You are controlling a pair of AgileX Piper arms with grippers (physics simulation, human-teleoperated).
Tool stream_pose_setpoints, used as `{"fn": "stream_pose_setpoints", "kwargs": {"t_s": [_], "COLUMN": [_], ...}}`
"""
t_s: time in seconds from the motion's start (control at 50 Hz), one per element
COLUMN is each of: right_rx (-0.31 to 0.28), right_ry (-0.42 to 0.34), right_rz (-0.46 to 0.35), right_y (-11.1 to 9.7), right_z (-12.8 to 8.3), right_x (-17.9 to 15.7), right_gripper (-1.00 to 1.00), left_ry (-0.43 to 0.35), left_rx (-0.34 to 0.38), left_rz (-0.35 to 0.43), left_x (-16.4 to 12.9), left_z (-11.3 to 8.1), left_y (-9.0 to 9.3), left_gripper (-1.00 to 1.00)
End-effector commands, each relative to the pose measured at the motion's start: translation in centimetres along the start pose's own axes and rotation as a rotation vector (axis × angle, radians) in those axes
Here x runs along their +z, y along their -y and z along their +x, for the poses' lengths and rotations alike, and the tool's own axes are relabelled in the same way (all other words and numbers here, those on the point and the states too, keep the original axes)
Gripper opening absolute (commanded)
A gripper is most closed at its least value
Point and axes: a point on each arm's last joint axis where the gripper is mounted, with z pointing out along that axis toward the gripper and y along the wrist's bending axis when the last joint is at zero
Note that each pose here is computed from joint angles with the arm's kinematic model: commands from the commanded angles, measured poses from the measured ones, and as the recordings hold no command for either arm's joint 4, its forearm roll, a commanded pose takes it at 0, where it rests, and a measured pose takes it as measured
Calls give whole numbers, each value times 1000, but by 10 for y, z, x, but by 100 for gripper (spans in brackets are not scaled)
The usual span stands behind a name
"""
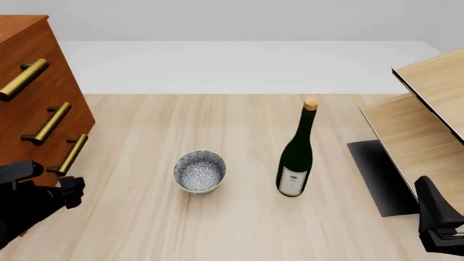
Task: Close the bottom drawer of the cabinet and open the top drawer.
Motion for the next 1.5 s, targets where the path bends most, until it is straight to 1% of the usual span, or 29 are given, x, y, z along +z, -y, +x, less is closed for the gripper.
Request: {"fn": "stream_pose_setpoints", "kwargs": {"t_s": [0.02,0.04,0.12,0.14,0.16,0.22,0.26,0.3,0.32,0.34,0.36,0.38,0.4,0.48,0.54,0.6,0.68,0.72,0.76,0.8,0.84,0.9,1.02,1.06,1.2,1.22,1.26,1.42,1.5], "right_rx": [0,0,1,0,0,1,1,0,1,0,0,0,0,0,0,1,6,6,6,6,6,6,6,6,5,5,4,5,5], "right_ry": [0,0,0,0,0,-1,0,0,0,0,0,0,0,0,0,0,-2,-2,-3,-2,-3,-2,-2,-2,-2,-1,-1,-1,-1], "right_rz": [0,0,0,1,1,1,1,0,0,0,0,0,0,1,0,1,3,3,3,2,1,2,3,2,0,-1,0,1,2], "right_y": [0,0,0,0,0,0,0,0,0,0,0,0,0,0,0,0,0,0,0,0,0,0,0,0,0,0,0,0,0], "right_z": [0,0,0,0,0,0,0,0,0,0,0,0,0,0,0,0,1,1,1,0,0,0,0,0,0,0,0,0,0], "right_x": [0,0,0,0,0,0,0,0,0,0,0,0,0,0,0,0,0,0,0,0,0,0,1,1,0,0,0,0,0], "right_gripper": [100,100,100,100,100,100,100,100,100,100,100,100,100,100,100,100,100,100,100,100,100,100,100,100,100,100,100,100,100], "left_ry": [0,-1,15,14,14,66,93,106,103,125,132,155,155,170,158,232,249,298,321,350,375,382,368,391,469,475,484,491,494], "left_rx": [45,60,96,132,132,242,285,353,362,427,443,506,506,605,657,717,774,907,966,1067,1129,1157,1267,1312,1399,1465,1465,1598,1604], "left_rz": [100,127,153,202,202,233,224,250,267,275,266,267,267,305,385,414,445,392,361,323,312,315,225,181,106,51,51,-20,-17], "left_x": [-2,-2,-6,-6,-6,-16,-21,-23,-23,-25,-26,-28,-28,-27,-24,-37,-40,-40,-41,-40,-41,-45,-46,-51,-67,-65,-69,-69,-72], "left_z": [-8,-10,-16,-17,-17,-30,-35,-41,-41,-41,-42,-41,-41,-39,-38,-42,-46,-45,-44,-41,-40,-47,-51,-52,-65,-59,-68,-66,-75], "left_y": [22,29,35,47,47,54,52,60,64,66,64,64,64,74,95,99,109,99,93,87,86,89,74,67,63,55,58,52,55], "left_gripper": [100,100,100,100,100,100,100,100,100,100,100,100,100,100,100,100,100,100,100,100,100,100,100,100,100,100,100,100,100]}}
